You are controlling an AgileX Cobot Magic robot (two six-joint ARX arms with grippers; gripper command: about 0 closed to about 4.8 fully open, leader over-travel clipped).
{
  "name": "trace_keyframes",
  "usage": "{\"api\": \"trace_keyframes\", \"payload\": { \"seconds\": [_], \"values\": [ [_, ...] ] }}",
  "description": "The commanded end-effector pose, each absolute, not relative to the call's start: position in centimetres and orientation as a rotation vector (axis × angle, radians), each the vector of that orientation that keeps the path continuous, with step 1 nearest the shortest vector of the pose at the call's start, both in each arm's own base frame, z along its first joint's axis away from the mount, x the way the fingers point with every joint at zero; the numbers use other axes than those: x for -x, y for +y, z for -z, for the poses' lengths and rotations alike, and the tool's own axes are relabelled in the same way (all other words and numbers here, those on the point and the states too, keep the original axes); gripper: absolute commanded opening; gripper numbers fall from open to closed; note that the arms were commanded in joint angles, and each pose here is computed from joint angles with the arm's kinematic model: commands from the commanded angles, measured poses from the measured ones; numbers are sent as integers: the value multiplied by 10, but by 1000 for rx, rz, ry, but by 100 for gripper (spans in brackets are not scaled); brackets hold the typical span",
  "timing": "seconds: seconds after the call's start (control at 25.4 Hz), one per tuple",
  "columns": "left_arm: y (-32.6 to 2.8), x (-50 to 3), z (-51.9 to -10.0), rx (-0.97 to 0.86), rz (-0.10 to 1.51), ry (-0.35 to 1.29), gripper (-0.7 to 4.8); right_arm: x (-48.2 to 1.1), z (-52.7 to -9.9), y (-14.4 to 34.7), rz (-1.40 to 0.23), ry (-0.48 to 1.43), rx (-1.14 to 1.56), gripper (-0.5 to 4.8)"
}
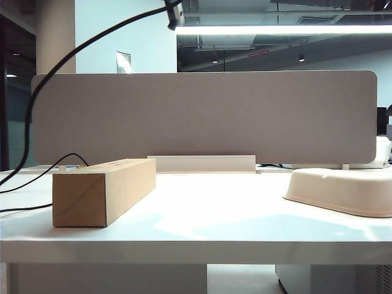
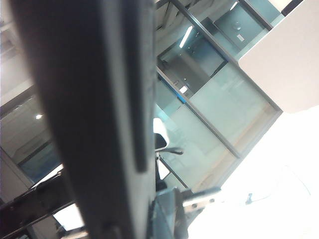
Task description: Pick up the charging cable and the phone, plug the charging cable into the charging port on the phone, and finally place them back on the table.
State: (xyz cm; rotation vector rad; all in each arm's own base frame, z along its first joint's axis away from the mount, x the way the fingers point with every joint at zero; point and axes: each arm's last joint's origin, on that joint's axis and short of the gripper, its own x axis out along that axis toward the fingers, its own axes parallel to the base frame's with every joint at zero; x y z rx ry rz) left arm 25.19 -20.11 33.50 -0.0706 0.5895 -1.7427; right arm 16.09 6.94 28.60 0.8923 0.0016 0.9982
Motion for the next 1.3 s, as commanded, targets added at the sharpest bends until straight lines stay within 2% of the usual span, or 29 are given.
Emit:
{"api": "trace_keyframes", "payload": {
  "seconds": [0.04, 0.71, 1.02, 1.3],
  "values": [
    [-201, -253, -341, 100, 1764, 562, -6, -159, -292, 69, -1017, -50, -873, -7],
    [-211, -250, -346, 109, 1782, 540, -6, -160, -291, 69, -1017, -53, -856, -7],
    [-209, -250, -344, 132, 1769, 589, -6, -162, -289, 70, -1018, -35, -856, -7],
    [-210, -250, -344, 125, 1747, 590, -6, -163, -285, 71, -1030, 33, -851, -7]
  ]
}}
